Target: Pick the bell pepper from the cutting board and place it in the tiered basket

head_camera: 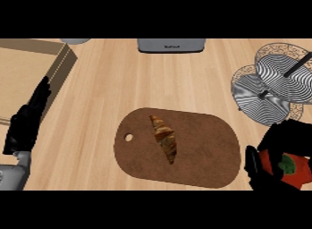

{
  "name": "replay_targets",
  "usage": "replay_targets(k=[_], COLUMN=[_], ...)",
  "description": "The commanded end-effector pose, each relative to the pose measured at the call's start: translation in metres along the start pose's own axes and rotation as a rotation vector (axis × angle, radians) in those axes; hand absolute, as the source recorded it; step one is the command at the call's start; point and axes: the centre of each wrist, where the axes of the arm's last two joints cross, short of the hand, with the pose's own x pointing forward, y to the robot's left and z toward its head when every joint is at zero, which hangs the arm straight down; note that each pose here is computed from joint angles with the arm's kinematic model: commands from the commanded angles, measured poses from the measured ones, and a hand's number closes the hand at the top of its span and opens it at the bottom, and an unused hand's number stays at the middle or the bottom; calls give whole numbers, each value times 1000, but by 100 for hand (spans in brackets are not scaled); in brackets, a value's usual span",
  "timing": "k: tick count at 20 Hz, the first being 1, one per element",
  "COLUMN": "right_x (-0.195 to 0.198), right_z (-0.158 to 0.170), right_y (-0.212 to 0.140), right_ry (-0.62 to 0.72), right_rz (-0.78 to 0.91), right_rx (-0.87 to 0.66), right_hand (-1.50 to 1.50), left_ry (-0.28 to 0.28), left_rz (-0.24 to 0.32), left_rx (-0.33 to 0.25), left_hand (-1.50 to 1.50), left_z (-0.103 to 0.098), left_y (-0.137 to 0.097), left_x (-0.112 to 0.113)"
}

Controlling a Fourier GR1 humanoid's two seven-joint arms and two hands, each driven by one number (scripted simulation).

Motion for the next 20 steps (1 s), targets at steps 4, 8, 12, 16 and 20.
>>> replay_targets(k=[4,8,12,16,20], right_x=[-8,-42,-61,-84,-83], right_z=[-19,-44,-62,-82,-102], right_y=[-54,-52,-66,-68,-53], right_ry=[-42,-44,-56,-13,34], right_rz=[-148,-61,42,233,340], right_rx=[31,53,-1,-57,-95], right_hand=[150,150,150,150,150], left_ry=[-4,9,-11,-29,-31], left_rz=[8,-4,7,-3,-9], left_rx=[-15,1,-19,-20,-14], left_hand=[0,0,0,0,0], left_z=[-5,-3,-10,-7,0], left_y=[6,-6,-10,-16,-18], left_x=[4,6,1,14,9])
